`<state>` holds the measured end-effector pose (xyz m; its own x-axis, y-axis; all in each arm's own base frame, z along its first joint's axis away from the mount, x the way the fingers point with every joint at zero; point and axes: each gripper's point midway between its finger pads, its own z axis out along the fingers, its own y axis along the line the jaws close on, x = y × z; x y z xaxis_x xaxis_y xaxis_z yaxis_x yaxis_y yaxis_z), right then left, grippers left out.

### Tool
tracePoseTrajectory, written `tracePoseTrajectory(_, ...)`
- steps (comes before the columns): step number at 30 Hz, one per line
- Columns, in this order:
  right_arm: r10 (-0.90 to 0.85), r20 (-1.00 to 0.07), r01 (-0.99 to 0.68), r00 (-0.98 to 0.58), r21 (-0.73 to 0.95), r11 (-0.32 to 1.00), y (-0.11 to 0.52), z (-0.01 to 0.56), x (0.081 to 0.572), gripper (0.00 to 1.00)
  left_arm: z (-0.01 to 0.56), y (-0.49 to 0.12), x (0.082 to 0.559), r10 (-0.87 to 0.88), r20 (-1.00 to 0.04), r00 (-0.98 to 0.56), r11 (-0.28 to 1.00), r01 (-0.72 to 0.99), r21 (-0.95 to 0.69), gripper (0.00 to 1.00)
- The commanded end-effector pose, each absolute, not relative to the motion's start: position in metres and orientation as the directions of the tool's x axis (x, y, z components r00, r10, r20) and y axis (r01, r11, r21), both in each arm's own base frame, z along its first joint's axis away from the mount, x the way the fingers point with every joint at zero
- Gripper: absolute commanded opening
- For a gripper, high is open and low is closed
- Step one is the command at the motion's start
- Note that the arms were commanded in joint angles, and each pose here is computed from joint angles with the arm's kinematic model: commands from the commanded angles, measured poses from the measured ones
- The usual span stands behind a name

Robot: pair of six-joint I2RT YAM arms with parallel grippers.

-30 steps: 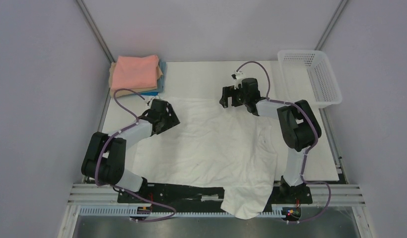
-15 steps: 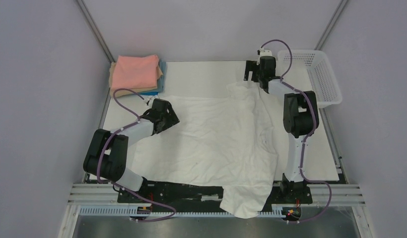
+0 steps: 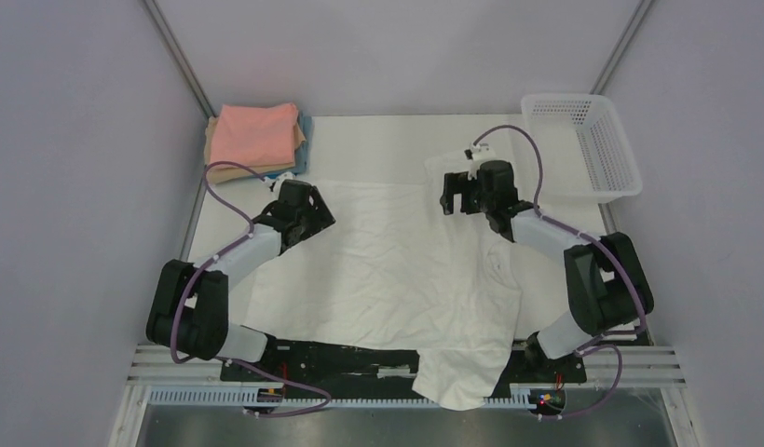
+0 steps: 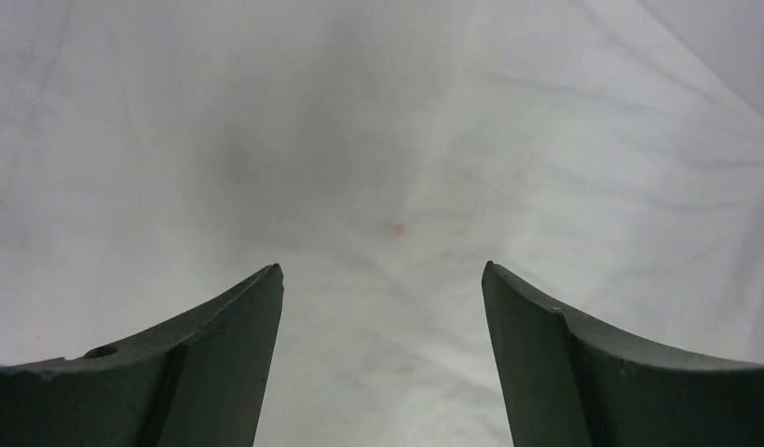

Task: Fold and stack the t-shirts
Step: Grab the side of the flattened tshirt closest away from the robot with both arms

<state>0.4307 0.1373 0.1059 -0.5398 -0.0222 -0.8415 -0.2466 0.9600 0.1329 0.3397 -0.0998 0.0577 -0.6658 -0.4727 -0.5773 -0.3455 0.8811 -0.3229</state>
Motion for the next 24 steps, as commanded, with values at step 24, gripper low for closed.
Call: tracePoseTrajectory(24, 0.155, -0.712, 0.11, -0.685, 0.109, 0.988, 0.068, -0.001, 0.434, 0.98, 0.004, -0.112, 0.42, -0.478, -0.51, -0.715, 0.876, -0.43, -0.217, 0.84)
